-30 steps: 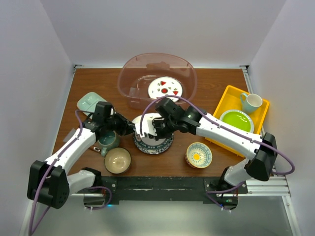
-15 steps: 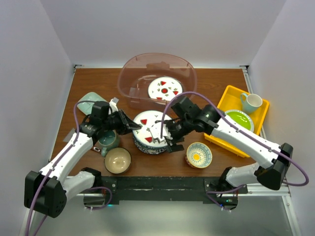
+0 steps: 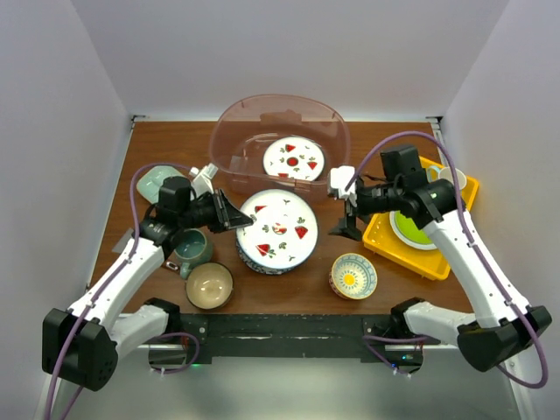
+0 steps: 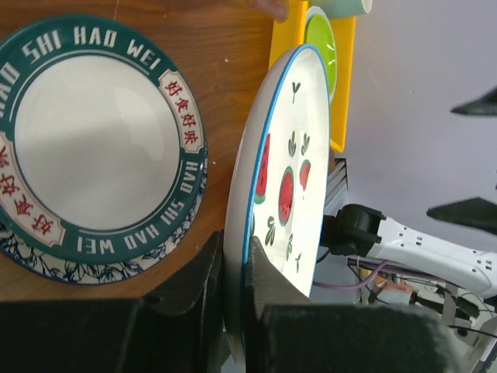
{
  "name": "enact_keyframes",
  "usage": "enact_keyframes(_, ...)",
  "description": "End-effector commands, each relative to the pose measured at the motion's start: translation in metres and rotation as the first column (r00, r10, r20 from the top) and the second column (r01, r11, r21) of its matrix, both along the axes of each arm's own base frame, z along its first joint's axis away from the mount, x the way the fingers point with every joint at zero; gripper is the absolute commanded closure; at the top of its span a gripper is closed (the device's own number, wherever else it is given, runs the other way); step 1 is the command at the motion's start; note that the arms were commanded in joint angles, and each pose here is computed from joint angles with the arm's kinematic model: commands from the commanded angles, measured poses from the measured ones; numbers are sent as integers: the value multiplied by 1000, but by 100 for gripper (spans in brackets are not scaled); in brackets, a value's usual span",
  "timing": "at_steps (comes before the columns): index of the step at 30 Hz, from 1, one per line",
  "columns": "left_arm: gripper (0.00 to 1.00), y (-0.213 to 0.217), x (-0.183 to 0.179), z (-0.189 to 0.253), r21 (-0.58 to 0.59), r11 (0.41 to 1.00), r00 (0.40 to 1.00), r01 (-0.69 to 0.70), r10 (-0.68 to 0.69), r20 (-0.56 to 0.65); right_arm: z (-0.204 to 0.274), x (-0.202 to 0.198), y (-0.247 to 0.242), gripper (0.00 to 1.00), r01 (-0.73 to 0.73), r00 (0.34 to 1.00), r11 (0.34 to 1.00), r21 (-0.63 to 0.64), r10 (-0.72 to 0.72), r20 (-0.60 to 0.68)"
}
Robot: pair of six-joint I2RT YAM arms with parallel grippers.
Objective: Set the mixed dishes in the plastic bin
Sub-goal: Pick up the plate at the center of the board.
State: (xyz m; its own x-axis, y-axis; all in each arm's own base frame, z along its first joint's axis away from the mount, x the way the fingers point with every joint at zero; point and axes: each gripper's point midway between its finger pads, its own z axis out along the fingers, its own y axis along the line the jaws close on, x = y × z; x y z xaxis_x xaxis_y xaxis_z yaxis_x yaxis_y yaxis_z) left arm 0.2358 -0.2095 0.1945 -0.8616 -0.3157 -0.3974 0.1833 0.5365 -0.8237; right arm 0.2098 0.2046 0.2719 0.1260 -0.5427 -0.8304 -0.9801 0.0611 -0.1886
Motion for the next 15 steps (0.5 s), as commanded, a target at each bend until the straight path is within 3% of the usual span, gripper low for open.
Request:
enact_keyframes(1, 100, -18, 7, 89, -102, 980, 918, 168, -118, 379, 11, 26, -9, 3, 142, 989, 985, 95, -139, -42)
enact_keyframes(7, 100, -26, 25, 121, -129, 971, 867, 200, -114, 485, 18, 59, -33, 2, 323, 946, 935, 149, -317, -60)
enact_keyframes(15, 100, -32, 69, 155, -105, 980, 824, 167, -80, 562, 14, 79, -59, 2, 449, 894, 876, 178, -438, -99)
